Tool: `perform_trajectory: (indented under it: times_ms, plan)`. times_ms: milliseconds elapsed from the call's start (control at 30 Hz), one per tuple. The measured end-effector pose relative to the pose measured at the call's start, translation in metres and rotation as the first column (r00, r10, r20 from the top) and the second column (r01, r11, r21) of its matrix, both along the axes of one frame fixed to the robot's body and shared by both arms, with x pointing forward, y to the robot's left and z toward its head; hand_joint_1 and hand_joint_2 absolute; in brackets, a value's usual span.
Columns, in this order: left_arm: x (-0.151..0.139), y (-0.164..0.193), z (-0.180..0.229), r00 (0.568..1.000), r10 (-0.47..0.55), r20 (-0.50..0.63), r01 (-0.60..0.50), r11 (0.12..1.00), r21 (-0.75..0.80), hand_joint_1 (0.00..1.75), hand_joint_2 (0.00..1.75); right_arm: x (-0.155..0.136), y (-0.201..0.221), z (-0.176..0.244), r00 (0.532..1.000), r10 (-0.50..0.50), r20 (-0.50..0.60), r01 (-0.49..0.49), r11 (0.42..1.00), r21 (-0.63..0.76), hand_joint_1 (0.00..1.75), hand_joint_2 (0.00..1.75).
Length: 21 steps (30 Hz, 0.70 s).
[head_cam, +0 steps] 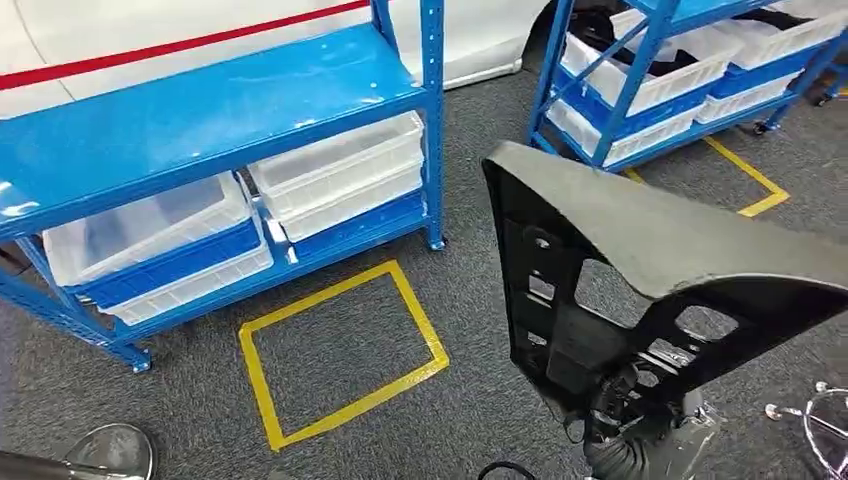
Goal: Take the parts from the cabinet and place them on the table.
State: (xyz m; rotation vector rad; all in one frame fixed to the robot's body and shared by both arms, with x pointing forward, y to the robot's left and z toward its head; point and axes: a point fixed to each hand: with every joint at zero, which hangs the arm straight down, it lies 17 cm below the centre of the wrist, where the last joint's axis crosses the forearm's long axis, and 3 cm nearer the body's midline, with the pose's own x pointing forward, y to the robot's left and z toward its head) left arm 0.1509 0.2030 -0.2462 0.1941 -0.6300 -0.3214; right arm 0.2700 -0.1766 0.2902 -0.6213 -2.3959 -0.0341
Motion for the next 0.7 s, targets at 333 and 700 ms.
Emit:
perform_trajectory:
  times_ms: [333,700]
  plan:
    - [0.002,0.0,0.002,1.0,0.017,0.015,-0.017,1.0,-0.007,0.0,1.75,-0.004,-0.009,0.001,0.999,-0.045,-0.01,0.045,0.999,0.009,1.75,1.75]
    - [-0.003,0.003,-0.001,1.0,0.03,-0.003,-0.03,1.0,0.005,0.0,1.75,-0.006,-0.025,-0.008,0.994,-0.099,-0.039,0.099,0.995,-0.012,1.75,1.75]
